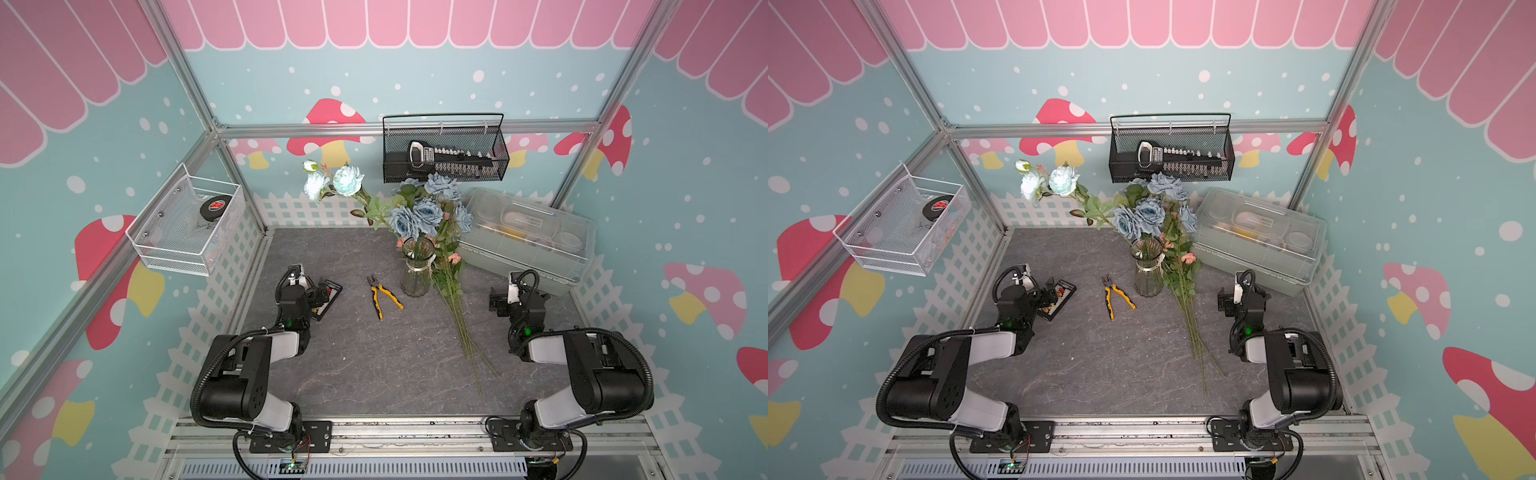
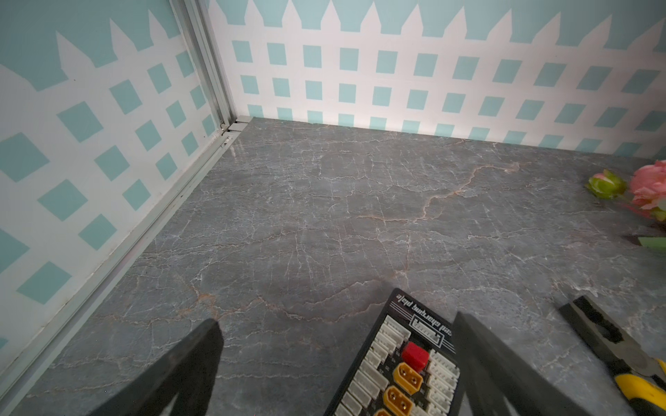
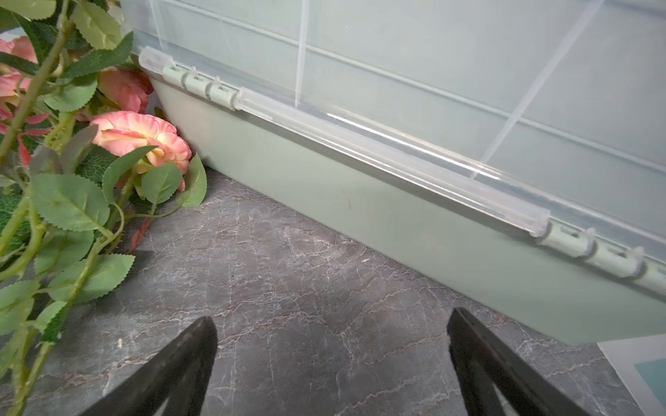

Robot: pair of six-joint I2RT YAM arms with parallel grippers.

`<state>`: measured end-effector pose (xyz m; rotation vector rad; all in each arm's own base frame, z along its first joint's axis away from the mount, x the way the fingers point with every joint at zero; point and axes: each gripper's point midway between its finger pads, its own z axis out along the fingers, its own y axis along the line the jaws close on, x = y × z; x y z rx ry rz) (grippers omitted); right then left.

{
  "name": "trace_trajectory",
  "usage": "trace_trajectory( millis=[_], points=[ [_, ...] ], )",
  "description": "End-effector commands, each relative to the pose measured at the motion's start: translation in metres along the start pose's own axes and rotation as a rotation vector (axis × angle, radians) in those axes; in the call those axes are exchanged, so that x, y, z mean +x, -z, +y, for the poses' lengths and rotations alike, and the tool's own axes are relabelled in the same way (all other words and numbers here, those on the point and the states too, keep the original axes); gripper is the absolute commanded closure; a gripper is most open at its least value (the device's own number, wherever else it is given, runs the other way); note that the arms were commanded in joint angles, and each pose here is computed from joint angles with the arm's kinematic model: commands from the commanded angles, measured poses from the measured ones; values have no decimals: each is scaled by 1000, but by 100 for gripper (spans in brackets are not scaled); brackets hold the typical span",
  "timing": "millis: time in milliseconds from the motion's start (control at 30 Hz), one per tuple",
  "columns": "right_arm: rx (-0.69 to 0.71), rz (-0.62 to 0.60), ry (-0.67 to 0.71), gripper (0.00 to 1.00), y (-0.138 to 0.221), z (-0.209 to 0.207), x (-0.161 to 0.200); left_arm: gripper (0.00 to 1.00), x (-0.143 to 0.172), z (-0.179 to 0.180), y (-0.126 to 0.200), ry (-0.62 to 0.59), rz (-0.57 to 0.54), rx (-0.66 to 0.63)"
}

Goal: Pick out pink flowers from the vase
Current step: Reset both arms

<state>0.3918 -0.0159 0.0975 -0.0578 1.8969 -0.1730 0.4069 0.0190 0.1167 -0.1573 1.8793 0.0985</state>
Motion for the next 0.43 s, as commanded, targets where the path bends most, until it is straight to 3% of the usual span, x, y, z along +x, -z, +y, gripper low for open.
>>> trace_trajectory(
  millis=[0,400],
  points=[
    [16,3,-6,1,-1,-4,0,1,-3,4,1,8,-22,-14],
    [30,4,9,1,0,-3,-1,1,-3,4,1,7,-21,-16]
  ],
)
